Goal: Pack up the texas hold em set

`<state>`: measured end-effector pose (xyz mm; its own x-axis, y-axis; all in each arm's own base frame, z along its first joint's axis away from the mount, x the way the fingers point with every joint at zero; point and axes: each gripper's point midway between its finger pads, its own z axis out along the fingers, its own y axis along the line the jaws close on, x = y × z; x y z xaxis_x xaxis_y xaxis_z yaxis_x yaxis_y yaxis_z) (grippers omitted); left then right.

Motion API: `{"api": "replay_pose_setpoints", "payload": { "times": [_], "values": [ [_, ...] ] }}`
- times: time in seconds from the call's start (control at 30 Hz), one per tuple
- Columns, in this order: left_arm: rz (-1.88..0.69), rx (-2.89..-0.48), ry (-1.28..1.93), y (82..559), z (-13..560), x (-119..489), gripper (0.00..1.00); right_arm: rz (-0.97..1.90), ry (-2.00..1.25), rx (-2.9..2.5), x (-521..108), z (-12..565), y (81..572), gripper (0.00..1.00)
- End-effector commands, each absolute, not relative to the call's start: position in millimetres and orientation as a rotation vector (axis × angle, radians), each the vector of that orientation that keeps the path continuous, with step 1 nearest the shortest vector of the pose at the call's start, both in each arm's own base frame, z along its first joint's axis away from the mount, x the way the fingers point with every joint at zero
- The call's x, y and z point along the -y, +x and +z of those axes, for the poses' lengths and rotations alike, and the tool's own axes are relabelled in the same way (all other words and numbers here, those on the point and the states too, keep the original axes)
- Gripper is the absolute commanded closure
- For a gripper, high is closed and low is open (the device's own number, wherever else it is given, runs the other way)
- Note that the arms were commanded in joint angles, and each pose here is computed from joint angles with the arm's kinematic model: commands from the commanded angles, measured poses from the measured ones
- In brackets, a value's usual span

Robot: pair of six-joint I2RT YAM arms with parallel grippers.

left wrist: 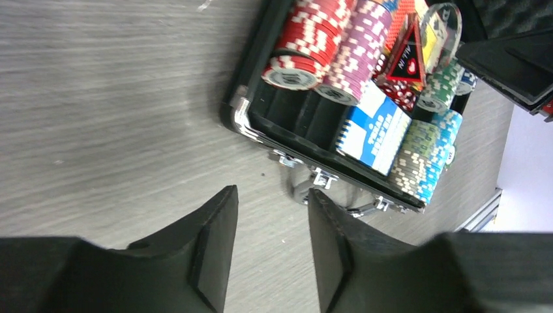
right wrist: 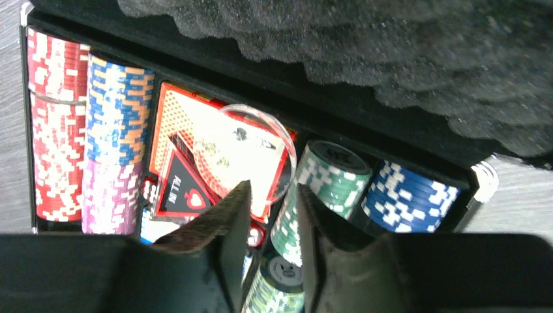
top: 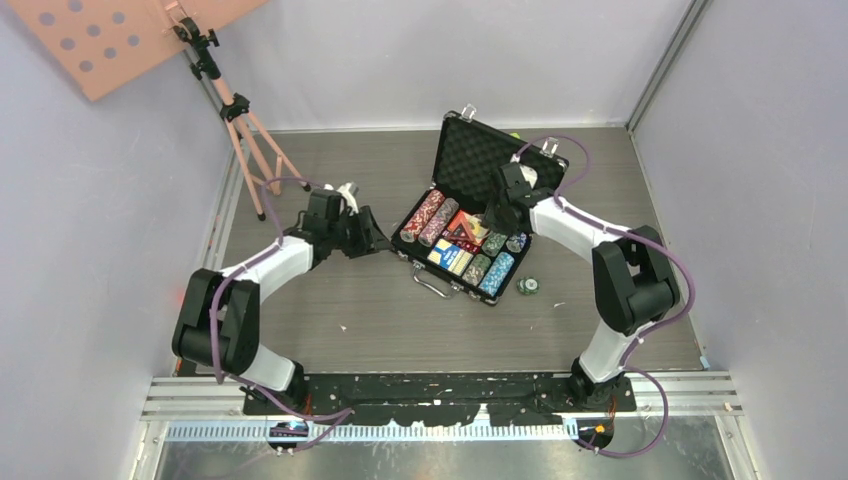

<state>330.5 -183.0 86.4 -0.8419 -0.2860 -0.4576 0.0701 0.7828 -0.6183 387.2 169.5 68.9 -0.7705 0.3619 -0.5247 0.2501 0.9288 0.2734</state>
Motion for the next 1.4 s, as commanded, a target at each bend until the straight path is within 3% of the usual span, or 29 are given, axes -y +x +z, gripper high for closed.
{"api": "replay_pose_setpoints", "payload": {
  "times": [0.0,0.1,0.17,0.23,0.27,0.3,0.5,0.63,1.37],
  "values": [
    [-0.793,-2.347,-0.025,332.7,123.4,198.9,0.48,0.205,0.383,-2.406,-152.3,113.3,377.3,0.56],
    [-0.720,-2.299,0.028,330.3,135.8,202.1,0.37,0.189,0.359,-2.377,-139.1,134.9,358.7,0.39],
    [-0.668,-2.273,0.034,328.1,138.3,196.8,0.27,0.141,0.335,-2.414,-126.6,135.3,336.4,0.19],
    [-0.635,-2.238,0.030,326.8,141.9,189.9,0.17,0.080,0.321,-2.445,-112.6,134.3,316.8,0.10],
    [-0.617,-2.225,0.024,326.2,143.3,186.2,0.06,0.042,0.321,-2.460,-105.3,130.2,308.4,0.08],
    [-0.608,-2.212,0.021,324.6,144.2,183.2,0.02,0.022,0.322,-2.477,-99.2,131.8,296.9,0.07],
    [-0.573,-2.171,-0.075,322.7,146.1,164.1,0.00,-0.010,0.339,-2.546,-81.4,114.3,250.4,0.05],
    [-0.687,-2.079,-0.053,316.8,157.8,170.4,0.00,-0.031,0.376,-2.593,-76.4,90.3,232.0,0.05],
    [-0.774,-2.039,0.021,304.4,157.2,180.4,0.00,-0.056,0.316,-2.706,-91.1,50.5,242.7,0.03]
  ]
}}
